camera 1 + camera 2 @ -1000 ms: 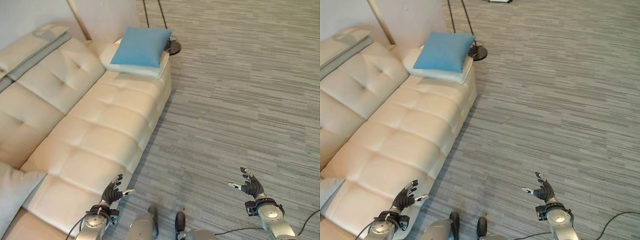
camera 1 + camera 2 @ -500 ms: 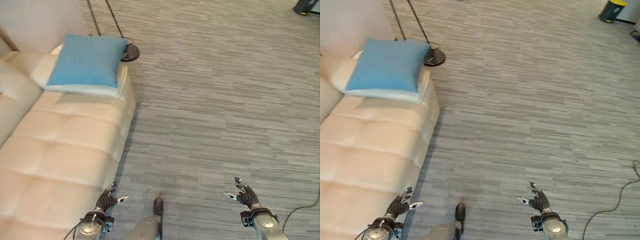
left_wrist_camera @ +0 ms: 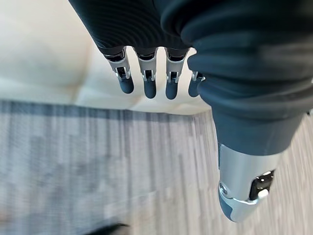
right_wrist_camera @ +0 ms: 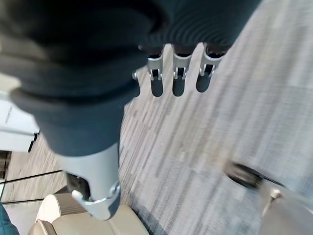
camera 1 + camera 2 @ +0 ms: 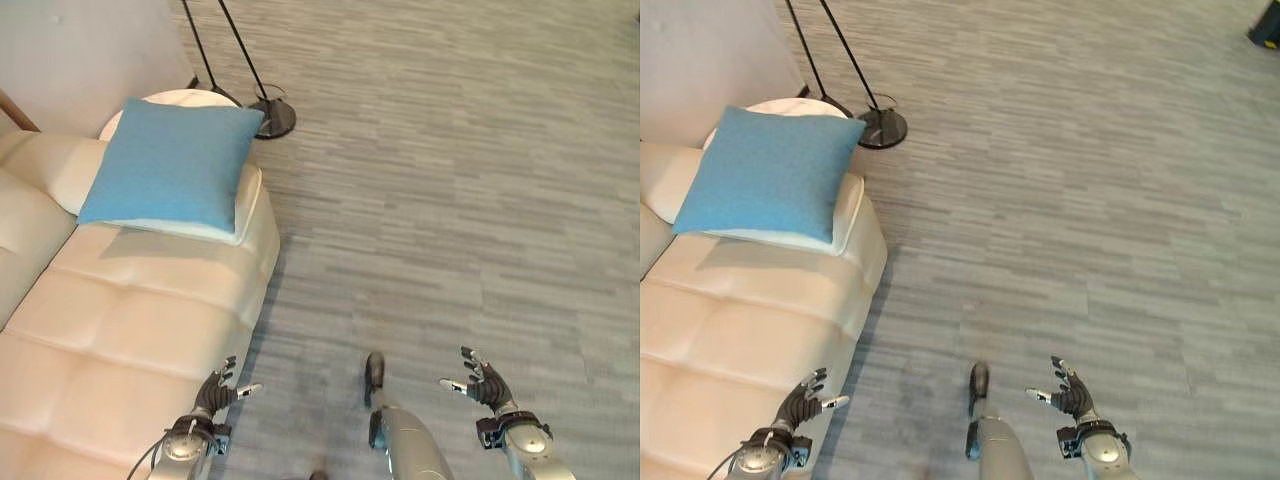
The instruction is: Pick up all the scattered cushions and arrange them neatly on the sofa.
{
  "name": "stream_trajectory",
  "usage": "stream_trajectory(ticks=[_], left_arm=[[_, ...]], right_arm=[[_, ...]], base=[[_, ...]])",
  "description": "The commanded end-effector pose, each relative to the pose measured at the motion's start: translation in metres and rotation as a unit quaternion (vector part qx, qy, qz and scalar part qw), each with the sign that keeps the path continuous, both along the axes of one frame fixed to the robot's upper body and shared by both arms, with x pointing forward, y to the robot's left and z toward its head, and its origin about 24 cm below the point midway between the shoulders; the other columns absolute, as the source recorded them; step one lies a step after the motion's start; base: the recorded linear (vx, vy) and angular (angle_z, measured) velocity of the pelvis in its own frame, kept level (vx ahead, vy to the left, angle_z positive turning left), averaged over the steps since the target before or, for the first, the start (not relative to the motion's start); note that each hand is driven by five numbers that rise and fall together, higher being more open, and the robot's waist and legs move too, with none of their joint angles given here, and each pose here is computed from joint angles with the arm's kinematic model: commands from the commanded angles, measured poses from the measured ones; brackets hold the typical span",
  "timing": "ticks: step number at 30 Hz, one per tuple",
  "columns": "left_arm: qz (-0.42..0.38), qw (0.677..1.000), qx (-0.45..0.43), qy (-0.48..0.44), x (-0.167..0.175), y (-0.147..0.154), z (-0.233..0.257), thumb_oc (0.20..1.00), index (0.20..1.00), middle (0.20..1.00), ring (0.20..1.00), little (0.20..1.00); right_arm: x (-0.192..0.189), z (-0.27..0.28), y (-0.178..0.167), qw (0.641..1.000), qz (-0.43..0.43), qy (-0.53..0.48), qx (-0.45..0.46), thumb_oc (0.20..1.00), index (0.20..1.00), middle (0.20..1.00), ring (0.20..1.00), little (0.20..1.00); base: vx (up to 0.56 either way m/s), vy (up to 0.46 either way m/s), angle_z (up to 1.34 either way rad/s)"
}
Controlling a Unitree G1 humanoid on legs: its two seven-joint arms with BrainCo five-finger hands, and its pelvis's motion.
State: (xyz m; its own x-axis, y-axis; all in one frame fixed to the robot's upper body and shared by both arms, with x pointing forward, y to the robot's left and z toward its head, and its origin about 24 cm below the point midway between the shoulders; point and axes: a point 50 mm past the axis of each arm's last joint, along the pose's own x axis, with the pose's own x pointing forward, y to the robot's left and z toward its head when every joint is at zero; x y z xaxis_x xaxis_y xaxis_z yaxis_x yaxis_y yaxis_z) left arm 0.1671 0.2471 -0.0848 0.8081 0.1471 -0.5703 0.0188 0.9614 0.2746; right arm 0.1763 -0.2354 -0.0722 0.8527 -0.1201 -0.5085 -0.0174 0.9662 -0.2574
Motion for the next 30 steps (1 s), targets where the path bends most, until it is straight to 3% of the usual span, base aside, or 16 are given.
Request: stream_trajectory(ticks=[1, 15, 20, 30], left_arm=[[-0.028, 0.997, 0.006, -0.073, 0.023, -0.004, 0.024, 1.0, 1.0, 1.0, 1.0, 1.0], [-0.021, 0.997, 0.004, -0.076, 0.027, -0.009, 0.023, 1.0, 1.0, 1.0, 1.0, 1.0], [0.01, 0.998, 0.019, -0.054, 0.01, 0.012, 0.019, 1.0, 1.0, 1.0, 1.0, 1.0], [0.053, 0.996, 0.035, -0.068, 0.009, 0.03, 0.026, 1.0, 1.0, 1.0, 1.0, 1.0]], right_arm=[[0.035, 0.039, -0.019, 0.995, -0.009, -0.096, -0.02, 1.0, 1.0, 1.0, 1.0, 1.0], [0.024, 0.033, -0.031, 0.995, -0.046, -0.079, -0.043, 1.0, 1.0, 1.0, 1.0, 1.0], [0.015, 0.026, -0.029, 0.997, -0.036, -0.055, -0.047, 1.0, 1.0, 1.0, 1.0, 1.0], [0.03, 0.033, -0.01, 0.996, -0.013, -0.084, -0.034, 1.0, 1.0, 1.0, 1.0, 1.0]], base=[[0.34, -0.171, 0.33], [0.31, 0.022, 0.0], [0.49, 0.254, 0.23], [0.27, 0.217, 0.58]])
